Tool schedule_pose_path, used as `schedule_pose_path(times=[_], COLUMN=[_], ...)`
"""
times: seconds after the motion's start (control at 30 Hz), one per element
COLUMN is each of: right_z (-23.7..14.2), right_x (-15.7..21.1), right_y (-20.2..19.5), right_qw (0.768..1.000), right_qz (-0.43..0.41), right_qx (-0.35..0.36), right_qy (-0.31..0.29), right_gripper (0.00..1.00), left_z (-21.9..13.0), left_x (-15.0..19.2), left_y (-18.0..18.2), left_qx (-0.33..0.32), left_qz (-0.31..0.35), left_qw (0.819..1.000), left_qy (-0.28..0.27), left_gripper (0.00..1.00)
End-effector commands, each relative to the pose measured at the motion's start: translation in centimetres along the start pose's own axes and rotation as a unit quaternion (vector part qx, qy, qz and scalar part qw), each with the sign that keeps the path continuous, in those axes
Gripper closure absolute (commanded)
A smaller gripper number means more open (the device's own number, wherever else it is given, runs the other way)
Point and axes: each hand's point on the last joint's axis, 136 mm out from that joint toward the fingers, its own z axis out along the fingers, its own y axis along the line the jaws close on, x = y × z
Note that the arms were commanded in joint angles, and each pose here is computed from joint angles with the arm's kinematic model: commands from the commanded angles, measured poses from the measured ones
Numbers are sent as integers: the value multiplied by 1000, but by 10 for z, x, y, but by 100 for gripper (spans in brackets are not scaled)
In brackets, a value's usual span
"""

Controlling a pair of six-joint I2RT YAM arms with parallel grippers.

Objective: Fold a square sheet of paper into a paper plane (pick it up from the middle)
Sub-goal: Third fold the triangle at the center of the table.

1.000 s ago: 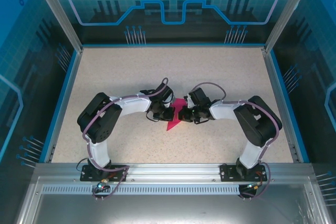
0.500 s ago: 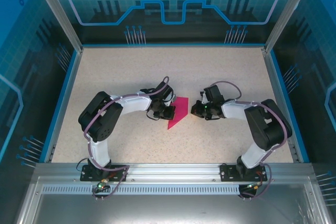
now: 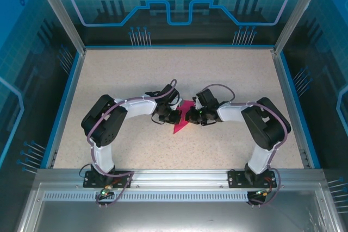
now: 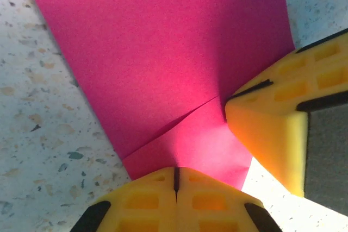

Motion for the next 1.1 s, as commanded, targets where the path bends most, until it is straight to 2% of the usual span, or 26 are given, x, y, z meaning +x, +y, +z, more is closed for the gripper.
schedule_pose_path(times=[0.0, 0.17, 0.27, 0.4, 0.5, 0.6, 0.77, 1.07], right_z=[10, 7, 4, 0, -2, -1, 4, 10], right_x=[14, 37, 49, 55, 54, 56, 60, 63], right_y=[-7, -23, -29, -27, -29, -33, -37, -40], right_qw=[999, 997, 993, 989, 985, 983, 981, 979], right_qz=[21, 64, 94, 128, 148, 161, 172, 182], right_qx=[13, 48, 68, 78, 82, 89, 92, 94], right_qy=[21, 19, 7, -12, -23, -23, -14, -6], right_gripper=[100, 100, 100, 100, 100, 100, 100, 100], left_z=[10, -8, -28, -45, -39, -34, -40, -21], left_x=[18, 5, -5, -7, 6, 16, 21, 31], left_y=[25, 10, -9, -19, -18, -26, -38, -39], left_qx=[-35, -10, 28, 54, 64, 96, 127, 140], left_qz=[-1, -23, -73, -177, -259, -300, -316, -360], left_qw=[999, 1000, 996, 979, 959, 944, 932, 915], left_qy=[32, 2, -36, -83, -90, -100, -123, -115], left_gripper=[100, 100, 99, 98, 98, 99, 100, 100])
